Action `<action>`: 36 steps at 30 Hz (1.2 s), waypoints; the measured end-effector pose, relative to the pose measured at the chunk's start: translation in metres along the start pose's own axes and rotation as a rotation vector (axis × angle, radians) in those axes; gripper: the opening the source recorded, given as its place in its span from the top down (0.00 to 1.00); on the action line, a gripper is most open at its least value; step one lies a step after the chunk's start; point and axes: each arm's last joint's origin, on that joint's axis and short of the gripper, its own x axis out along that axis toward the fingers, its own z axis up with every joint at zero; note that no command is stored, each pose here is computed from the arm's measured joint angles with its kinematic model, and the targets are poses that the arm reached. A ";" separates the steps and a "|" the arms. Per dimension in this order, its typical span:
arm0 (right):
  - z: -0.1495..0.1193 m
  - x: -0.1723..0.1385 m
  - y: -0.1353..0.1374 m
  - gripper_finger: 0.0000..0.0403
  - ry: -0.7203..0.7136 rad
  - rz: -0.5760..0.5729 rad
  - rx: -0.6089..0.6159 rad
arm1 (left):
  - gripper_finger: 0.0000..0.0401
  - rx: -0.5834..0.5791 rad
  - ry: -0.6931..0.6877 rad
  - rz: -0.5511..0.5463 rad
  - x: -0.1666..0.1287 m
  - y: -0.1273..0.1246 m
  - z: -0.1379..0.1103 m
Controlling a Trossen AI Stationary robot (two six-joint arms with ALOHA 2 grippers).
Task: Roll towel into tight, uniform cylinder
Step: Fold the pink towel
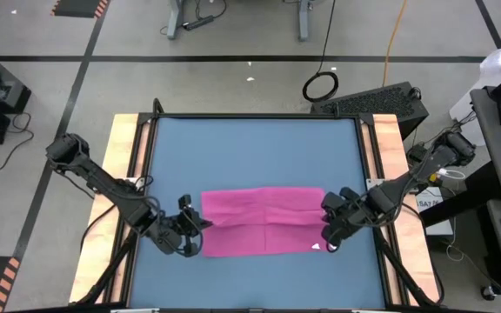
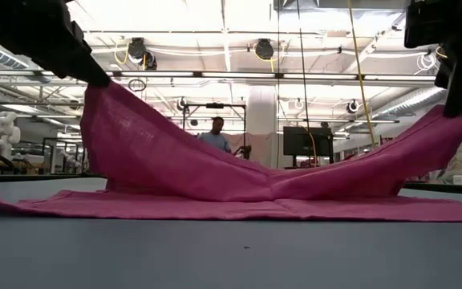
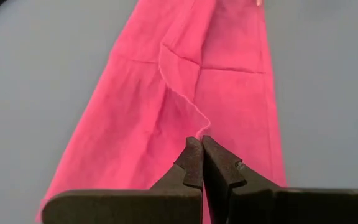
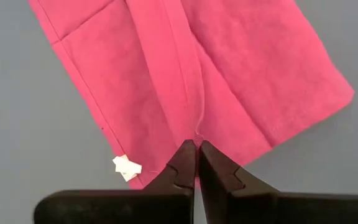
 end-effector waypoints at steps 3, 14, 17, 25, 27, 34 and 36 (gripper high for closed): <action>-0.003 0.001 0.002 1.00 0.009 -0.006 -0.019 | 1.00 0.009 0.005 -0.018 -0.002 -0.003 -0.002; -0.015 0.018 0.013 1.00 0.097 -0.038 -0.051 | 1.00 -0.002 0.061 -0.053 0.002 -0.011 -0.011; -0.018 0.024 0.017 1.00 0.104 -0.048 -0.063 | 1.00 0.002 0.072 -0.051 0.004 -0.011 -0.013; -0.024 0.033 0.023 1.00 0.123 -0.059 -0.089 | 1.00 -0.009 0.085 -0.042 0.007 -0.012 -0.016; -0.024 0.035 0.024 1.00 0.130 -0.054 -0.088 | 1.00 -0.010 0.085 -0.042 0.007 -0.012 -0.016; -0.025 0.039 0.027 0.96 0.135 -0.048 -0.087 | 1.00 -0.033 0.130 -0.088 0.008 -0.014 -0.018; -0.025 0.040 0.028 0.95 0.135 -0.048 -0.087 | 1.00 -0.027 0.161 -0.105 0.011 -0.016 -0.021</action>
